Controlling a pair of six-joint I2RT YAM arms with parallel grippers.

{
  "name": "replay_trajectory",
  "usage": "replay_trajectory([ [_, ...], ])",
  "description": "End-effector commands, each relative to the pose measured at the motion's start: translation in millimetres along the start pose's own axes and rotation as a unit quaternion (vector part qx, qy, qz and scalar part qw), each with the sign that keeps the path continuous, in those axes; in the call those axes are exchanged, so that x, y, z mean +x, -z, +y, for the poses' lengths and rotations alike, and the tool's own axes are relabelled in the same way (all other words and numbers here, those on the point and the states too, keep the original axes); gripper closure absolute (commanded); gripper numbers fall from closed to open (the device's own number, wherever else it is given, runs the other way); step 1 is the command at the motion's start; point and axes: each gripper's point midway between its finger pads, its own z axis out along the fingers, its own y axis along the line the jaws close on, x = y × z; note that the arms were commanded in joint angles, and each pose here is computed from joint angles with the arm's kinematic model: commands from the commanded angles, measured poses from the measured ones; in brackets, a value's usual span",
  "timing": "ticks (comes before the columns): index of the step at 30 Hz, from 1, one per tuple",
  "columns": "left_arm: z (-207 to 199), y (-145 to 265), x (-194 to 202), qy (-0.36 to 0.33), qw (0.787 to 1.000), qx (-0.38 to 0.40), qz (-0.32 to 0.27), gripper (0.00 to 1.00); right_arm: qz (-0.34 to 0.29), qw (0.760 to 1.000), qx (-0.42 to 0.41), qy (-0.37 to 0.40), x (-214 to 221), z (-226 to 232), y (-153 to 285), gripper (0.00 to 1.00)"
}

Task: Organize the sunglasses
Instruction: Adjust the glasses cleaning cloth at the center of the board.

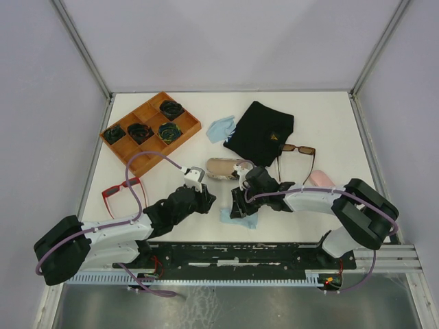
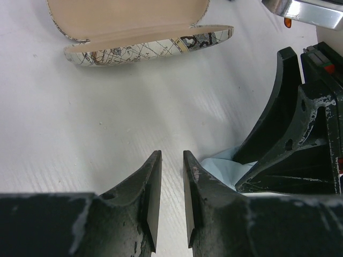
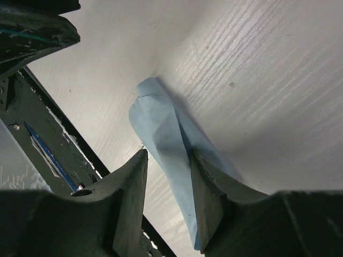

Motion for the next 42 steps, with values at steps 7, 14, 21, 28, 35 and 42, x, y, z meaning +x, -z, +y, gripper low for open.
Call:
replay_trajectory([
  [7,0.1,-1.8,-9.8,0.026,0.999,-0.005,-0.023,0.70,-0.019,0.998,-0.057,0.024,-17.5,24.9,0.3,0.55],
  [14,0.6,-1.7,-8.3,0.028,0.999,-0.005,-0.023,0.70,-0.015,0.996,-0.079,0.025,-14.8,32.5,3.2,0.55],
  [21,1.3,-0.7,-7.4,0.031,0.999,-0.005,-0.023,0.70,0.003,0.994,-0.105,0.023,-7.1,39.0,1.2,0.57],
  [28,1.6,-0.2,-8.4,0.031,0.999,-0.006,-0.024,0.70,0.027,0.990,-0.139,0.024,-0.6,50.8,2.5,0.58],
  [35,-1.9,-2.2,-8.9,0.031,0.999,0.000,-0.020,0.70,0.019,0.988,-0.152,0.031,-2.3,58.4,11.7,0.57],
  [42,-6.2,-5.6,-8.4,0.032,0.999,0.010,-0.016,0.70,0.024,0.986,-0.165,0.030,1.5,64.8,21.1,0.57],
])
